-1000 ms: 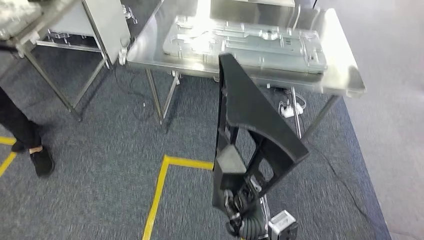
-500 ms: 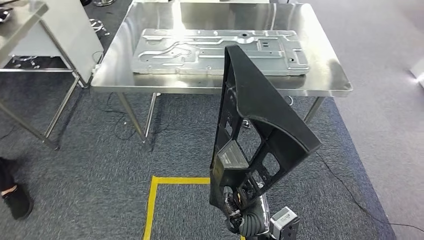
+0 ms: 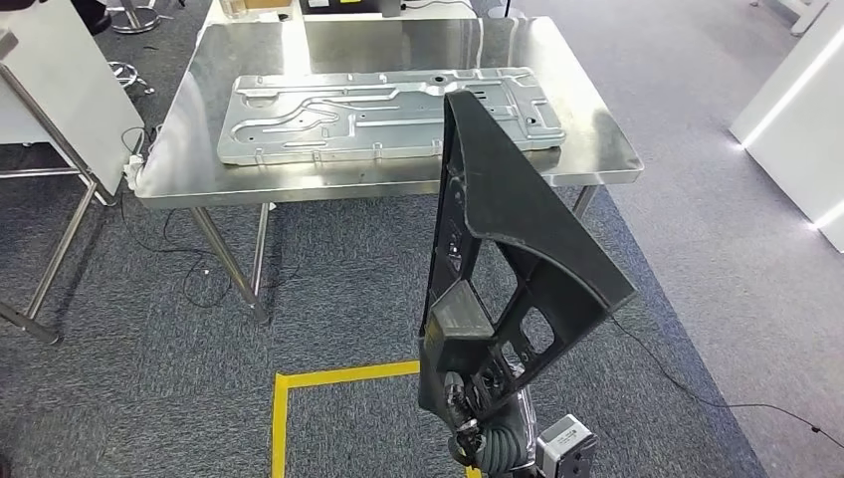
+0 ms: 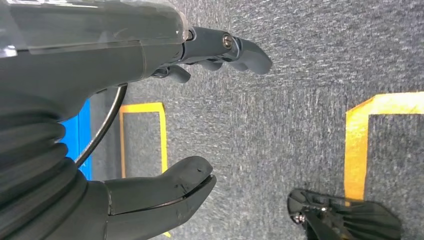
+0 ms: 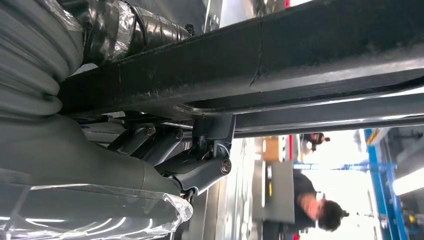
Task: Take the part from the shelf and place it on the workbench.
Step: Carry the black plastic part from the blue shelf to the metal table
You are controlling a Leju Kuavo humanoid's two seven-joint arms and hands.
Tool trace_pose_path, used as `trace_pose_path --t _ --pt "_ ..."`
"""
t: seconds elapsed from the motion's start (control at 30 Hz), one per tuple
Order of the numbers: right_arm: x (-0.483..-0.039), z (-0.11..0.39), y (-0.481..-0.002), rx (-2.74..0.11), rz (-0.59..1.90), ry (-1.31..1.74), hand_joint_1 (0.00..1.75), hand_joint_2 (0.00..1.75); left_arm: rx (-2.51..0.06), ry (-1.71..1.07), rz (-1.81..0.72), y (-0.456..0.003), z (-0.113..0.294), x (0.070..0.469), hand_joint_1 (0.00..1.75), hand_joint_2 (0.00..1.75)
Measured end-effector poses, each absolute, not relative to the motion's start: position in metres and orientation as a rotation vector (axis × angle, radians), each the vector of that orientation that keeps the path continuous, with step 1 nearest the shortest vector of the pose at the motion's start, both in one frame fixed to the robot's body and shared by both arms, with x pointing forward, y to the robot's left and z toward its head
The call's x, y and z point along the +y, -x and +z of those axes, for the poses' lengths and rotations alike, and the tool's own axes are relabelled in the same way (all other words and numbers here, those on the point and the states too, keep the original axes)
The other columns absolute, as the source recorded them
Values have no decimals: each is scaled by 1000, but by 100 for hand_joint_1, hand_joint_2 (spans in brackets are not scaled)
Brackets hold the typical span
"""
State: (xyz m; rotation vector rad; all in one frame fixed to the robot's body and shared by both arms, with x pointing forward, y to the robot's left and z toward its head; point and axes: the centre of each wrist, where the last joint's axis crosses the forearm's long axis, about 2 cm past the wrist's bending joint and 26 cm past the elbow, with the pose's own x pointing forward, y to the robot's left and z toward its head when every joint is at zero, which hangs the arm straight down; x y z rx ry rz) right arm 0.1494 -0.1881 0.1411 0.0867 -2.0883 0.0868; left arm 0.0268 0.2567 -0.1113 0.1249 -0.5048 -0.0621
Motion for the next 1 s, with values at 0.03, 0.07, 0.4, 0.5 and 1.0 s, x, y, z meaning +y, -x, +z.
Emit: trace_pose_path --t 0.03,0.07,0.4,0.5,1.0 --pt "-188 141 -149 -2087 88 -76 175 175 -504 -125 -62 -27 -111 257 0 175" --pt "-188 141 -149 -2086 89 -66 175 175 -502 -125 -62 -26 -111 257 0 175" --pt "-190 145 -153 -2061 158 173 175 175 -507 -118 -61 -29 -111 257 0 175" --pt "-189 150 -157 -2045 235 321 175 175 -502 -115 -61 -26 -111 258 0 175" --pt "-186 163 -180 -2021 420 679 175 175 -465 -114 -82 -20 -112 262 0 175"
